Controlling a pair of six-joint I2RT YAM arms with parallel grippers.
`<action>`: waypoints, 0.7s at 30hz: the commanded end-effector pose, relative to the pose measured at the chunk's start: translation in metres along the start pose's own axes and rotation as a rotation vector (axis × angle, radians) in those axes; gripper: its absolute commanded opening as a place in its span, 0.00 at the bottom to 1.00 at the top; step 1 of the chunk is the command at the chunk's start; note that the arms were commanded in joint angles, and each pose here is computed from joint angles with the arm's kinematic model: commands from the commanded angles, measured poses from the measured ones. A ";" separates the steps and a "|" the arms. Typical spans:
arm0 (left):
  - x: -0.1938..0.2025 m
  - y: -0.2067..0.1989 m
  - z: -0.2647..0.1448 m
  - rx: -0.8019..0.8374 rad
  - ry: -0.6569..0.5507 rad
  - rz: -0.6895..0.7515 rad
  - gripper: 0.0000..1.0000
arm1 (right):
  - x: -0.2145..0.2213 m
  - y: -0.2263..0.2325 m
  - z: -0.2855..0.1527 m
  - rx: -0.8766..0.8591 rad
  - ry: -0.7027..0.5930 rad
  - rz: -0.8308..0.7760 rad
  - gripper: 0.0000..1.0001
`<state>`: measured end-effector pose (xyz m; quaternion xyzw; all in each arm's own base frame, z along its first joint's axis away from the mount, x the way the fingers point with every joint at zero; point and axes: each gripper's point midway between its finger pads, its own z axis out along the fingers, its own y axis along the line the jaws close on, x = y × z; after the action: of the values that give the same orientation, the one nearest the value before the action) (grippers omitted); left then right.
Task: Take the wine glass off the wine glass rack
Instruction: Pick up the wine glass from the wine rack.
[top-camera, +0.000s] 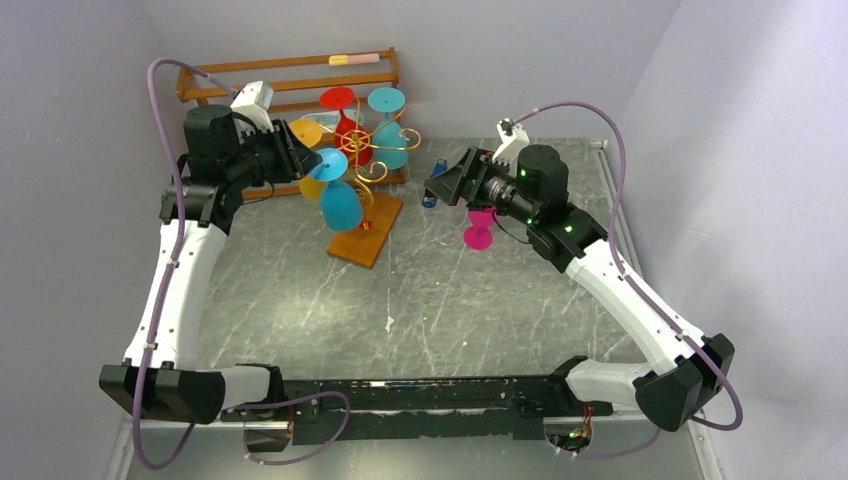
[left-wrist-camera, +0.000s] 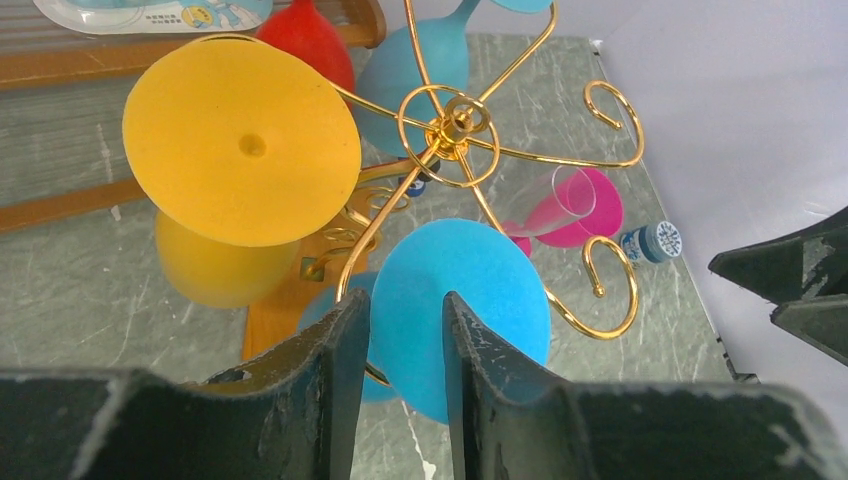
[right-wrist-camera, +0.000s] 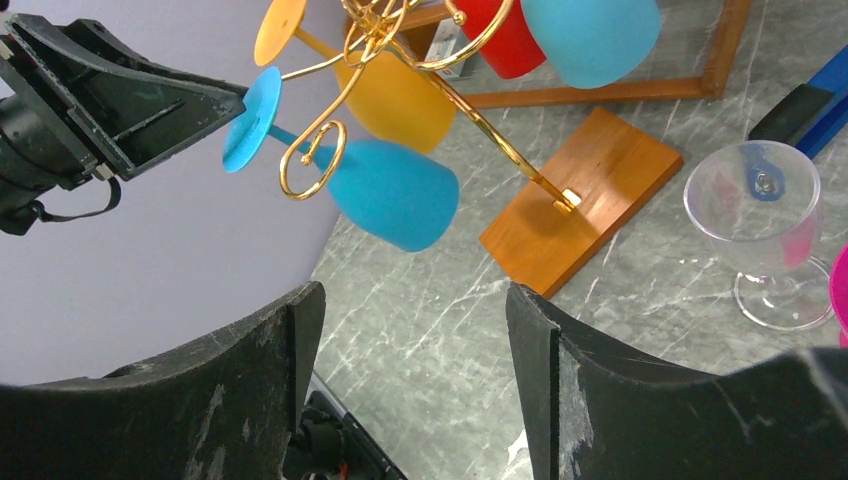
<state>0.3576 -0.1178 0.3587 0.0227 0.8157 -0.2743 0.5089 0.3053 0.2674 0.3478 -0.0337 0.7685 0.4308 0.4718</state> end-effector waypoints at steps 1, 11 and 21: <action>0.020 -0.004 -0.006 0.058 0.109 -0.035 0.37 | -0.002 0.002 -0.002 -0.012 -0.007 0.006 0.71; 0.018 -0.014 -0.009 0.182 0.139 -0.071 0.31 | 0.000 0.002 -0.001 -0.014 0.002 0.009 0.71; 0.019 -0.013 -0.010 0.205 0.131 -0.111 0.19 | 0.002 0.001 0.000 -0.012 0.010 0.009 0.71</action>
<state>0.3459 -0.1231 0.3579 0.0509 0.8127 -0.3503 0.4629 0.3042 0.2683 0.3480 -0.0347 0.7684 0.4338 0.4692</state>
